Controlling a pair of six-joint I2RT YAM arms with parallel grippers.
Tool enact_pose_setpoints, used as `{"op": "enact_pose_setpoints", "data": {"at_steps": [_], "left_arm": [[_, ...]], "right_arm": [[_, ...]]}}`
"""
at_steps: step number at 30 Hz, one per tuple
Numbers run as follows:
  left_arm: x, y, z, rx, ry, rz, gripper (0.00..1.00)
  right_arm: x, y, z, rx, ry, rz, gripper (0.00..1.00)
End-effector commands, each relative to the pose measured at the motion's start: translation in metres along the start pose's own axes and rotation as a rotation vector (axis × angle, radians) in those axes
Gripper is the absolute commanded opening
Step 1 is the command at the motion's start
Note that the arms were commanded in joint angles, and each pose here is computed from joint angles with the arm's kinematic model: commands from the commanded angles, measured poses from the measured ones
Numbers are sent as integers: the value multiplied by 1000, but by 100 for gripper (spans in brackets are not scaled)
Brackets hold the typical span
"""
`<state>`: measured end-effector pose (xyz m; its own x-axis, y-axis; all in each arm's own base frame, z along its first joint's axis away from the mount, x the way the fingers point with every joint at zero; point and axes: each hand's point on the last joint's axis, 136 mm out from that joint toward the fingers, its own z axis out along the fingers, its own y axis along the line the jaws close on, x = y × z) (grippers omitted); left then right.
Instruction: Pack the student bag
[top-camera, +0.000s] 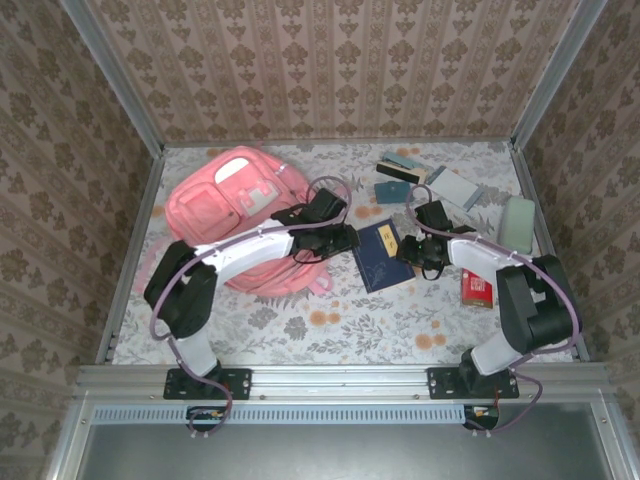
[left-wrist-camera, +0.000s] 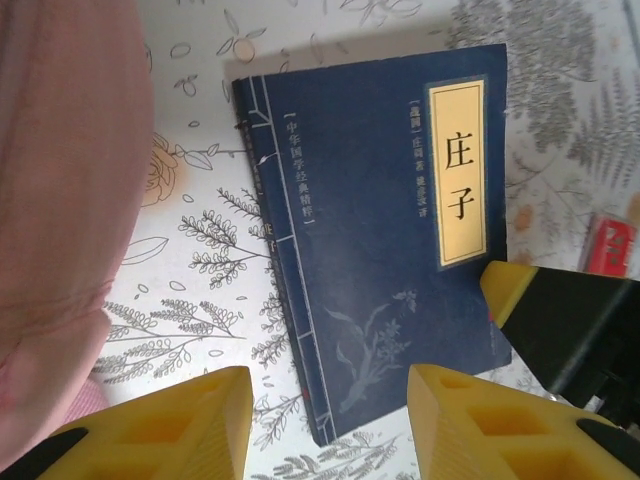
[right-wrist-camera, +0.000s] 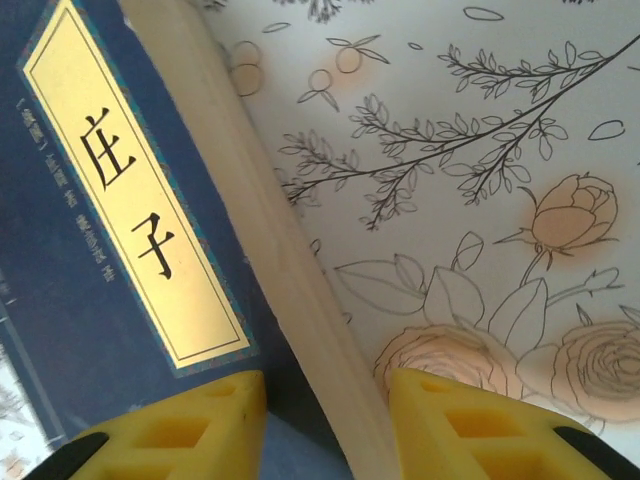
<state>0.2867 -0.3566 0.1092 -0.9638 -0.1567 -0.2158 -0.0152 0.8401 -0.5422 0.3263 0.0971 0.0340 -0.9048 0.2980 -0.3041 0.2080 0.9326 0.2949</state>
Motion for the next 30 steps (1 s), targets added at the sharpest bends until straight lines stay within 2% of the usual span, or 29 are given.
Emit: {"op": "enact_pose_setpoints", "data": {"at_steps": [1, 5, 10, 19, 26, 30], "left_arm": [[1, -12, 9, 29, 26, -31, 45], [10, 1, 29, -17, 88, -60, 48], [19, 6, 46, -32, 146, -69, 49], [10, 19, 57, -77, 157, -62, 48], [-1, 17, 60, -61, 161, -29, 47], [1, 21, 60, -80, 183, -17, 46]], "right_arm": [[-3, 2, 5, -2, 25, -2, 39], [-3, 2, 11, 8, 43, -9, 43], [3, 2, 18, 2, 73, 6, 43], [31, 12, 14, -94, 142, 106, 36], [29, 14, -3, -97, 111, 98, 39], [23, 13, 0, -74, 116, 80, 41]]}}
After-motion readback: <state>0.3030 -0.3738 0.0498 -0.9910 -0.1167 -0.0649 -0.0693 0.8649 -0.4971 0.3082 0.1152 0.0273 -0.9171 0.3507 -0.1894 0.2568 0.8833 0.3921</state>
